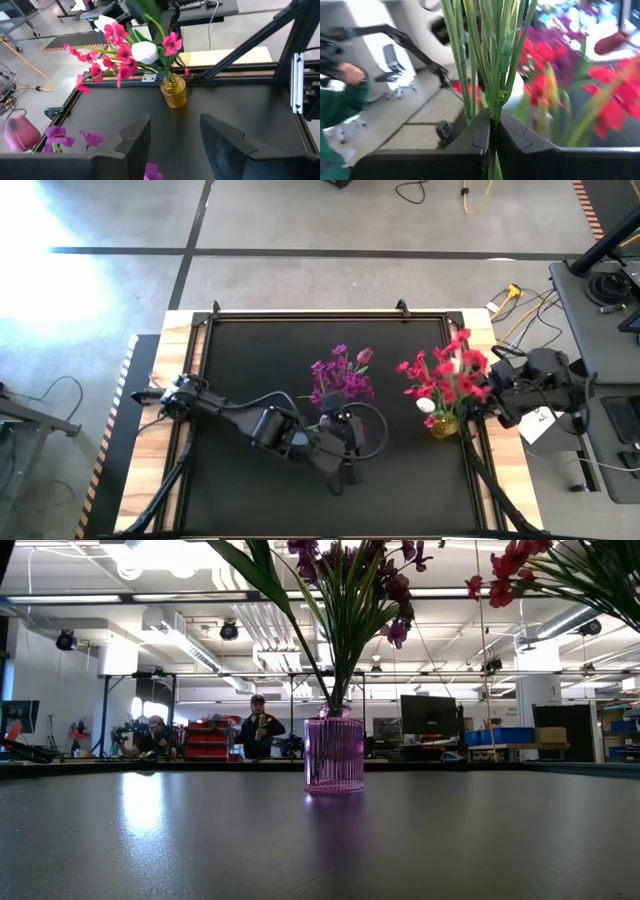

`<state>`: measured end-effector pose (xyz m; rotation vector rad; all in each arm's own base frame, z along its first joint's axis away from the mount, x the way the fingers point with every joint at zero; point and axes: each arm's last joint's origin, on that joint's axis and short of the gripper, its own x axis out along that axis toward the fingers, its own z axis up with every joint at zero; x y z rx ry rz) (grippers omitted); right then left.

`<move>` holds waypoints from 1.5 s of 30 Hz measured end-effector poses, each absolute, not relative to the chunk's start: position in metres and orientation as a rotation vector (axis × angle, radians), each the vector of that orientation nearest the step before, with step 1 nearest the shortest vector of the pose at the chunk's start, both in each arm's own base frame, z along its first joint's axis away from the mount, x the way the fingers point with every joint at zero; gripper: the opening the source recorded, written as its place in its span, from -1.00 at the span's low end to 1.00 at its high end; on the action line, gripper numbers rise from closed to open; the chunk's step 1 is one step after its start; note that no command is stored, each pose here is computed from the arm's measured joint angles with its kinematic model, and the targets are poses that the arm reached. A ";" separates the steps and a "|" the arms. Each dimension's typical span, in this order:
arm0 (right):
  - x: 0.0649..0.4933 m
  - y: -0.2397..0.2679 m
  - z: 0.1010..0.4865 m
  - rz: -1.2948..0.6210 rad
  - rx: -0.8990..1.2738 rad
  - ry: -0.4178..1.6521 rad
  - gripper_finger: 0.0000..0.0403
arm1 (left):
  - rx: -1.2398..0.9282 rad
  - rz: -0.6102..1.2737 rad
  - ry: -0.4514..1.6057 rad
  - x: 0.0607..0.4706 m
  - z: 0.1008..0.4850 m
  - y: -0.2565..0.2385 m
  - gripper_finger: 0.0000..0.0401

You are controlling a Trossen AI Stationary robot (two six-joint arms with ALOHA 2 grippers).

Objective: Sort flowers into vase by color
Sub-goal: Put the red flowers into the yellow vase

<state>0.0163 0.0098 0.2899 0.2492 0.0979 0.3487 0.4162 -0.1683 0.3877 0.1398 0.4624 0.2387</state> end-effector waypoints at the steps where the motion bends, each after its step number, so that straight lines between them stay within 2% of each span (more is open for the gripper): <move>1: 0.016 0.010 0.292 0.370 0.245 0.077 -0.95 | 0.138 0.240 0.461 0.416 0.388 -0.168 -0.22; 15: 0.014 0.016 0.301 0.606 0.209 0.000 -0.95 | 0.132 0.239 0.445 0.417 0.391 -0.168 -0.22; 23: 0.011 0.020 0.301 0.772 0.339 0.078 -0.95 | 0.131 0.239 0.445 0.416 0.391 -0.169 -0.22; 29: 0.007 0.020 0.308 0.805 0.338 0.036 -0.95 | 0.131 0.238 0.444 0.416 0.391 -0.169 -0.22; 37: -0.011 0.018 0.346 0.743 0.159 -0.166 -0.95 | 0.130 0.238 0.442 0.416 0.392 -0.169 -0.22; 41: 0.003 0.019 0.359 0.768 0.134 -0.252 -0.95 | 0.127 0.238 0.436 0.417 0.392 -0.169 -0.22; 45: 0.038 0.022 0.361 0.872 0.160 -0.196 -0.95 | 0.124 0.238 0.432 0.417 0.392 -0.169 -0.22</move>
